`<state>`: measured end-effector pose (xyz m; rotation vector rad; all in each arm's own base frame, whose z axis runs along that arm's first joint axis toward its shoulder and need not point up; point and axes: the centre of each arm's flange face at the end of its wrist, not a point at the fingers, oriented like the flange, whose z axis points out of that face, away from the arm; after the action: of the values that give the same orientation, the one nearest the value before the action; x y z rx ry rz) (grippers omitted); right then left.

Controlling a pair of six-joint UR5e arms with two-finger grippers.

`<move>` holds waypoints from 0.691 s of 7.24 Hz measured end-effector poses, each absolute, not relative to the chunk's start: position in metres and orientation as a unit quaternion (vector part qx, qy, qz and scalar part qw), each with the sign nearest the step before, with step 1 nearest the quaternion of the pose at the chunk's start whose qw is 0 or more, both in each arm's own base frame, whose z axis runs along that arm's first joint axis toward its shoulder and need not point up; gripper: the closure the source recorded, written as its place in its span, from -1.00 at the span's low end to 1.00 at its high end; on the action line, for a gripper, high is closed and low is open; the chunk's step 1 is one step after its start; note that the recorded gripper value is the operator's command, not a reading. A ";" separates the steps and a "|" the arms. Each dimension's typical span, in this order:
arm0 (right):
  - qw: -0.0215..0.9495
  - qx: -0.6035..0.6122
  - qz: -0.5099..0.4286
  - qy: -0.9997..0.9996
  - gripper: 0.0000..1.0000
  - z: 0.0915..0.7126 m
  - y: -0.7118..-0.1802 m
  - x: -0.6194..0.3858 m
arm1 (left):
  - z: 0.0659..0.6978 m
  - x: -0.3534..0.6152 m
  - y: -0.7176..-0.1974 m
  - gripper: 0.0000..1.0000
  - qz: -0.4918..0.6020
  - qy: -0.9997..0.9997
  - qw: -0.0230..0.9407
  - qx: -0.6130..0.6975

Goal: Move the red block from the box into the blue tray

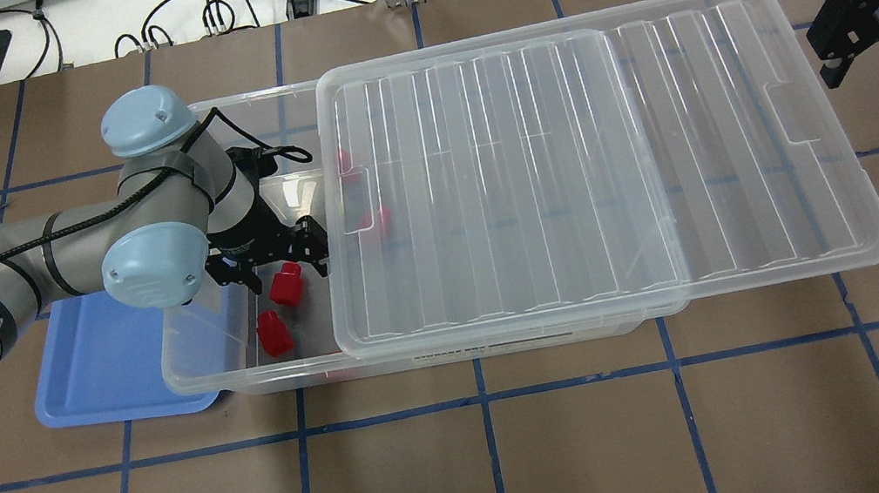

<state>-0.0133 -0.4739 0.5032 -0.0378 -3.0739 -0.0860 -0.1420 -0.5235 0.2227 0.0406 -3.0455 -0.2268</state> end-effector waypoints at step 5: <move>0.033 -0.011 -0.029 -0.999 -1.00 0.502 -0.474 -0.013 | 0.201 -0.140 -0.518 -0.94 -0.064 -0.997 0.044 0.001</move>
<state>-0.0133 -0.4743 0.5024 -0.0342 -3.0751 -0.0880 -0.1398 -0.5181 0.2015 0.0017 -3.0472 -0.1969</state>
